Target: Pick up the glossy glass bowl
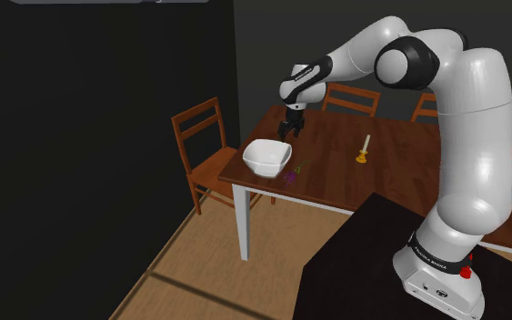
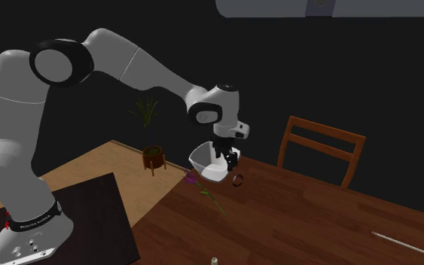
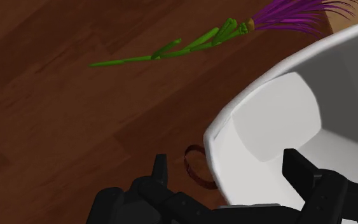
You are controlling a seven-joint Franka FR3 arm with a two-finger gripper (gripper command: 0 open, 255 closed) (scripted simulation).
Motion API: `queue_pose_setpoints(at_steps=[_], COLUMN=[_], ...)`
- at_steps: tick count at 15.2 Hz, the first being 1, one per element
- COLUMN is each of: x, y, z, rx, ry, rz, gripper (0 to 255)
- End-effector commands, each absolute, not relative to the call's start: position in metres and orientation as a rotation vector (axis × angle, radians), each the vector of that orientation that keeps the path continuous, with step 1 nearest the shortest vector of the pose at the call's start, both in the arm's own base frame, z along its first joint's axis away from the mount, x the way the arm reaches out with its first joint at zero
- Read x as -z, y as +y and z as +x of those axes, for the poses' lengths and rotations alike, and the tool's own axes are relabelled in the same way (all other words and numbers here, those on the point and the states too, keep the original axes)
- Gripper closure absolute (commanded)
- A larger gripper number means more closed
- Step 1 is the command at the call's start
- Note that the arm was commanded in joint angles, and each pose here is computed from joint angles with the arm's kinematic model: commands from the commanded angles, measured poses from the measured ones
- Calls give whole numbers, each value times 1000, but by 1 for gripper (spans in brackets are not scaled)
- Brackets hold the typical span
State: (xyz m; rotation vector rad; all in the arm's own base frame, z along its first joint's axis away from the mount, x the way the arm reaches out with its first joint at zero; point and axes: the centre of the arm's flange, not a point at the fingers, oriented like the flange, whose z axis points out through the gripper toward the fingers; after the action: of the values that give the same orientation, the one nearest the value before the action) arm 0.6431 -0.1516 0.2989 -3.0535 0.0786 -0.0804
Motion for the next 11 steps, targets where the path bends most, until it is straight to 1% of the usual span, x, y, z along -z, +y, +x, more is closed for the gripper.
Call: queue_pose_setpoints(at_steps=[1,6,7,11], x=[-288,-269,-269,-269], y=[-152,-152,-151,-152], z=[644,644,644,644], rx=[81,81,81,81], ry=[79,79,79,79], rz=[-3053,-3053,-3053,-3053], gripper=[0,0,255,255])
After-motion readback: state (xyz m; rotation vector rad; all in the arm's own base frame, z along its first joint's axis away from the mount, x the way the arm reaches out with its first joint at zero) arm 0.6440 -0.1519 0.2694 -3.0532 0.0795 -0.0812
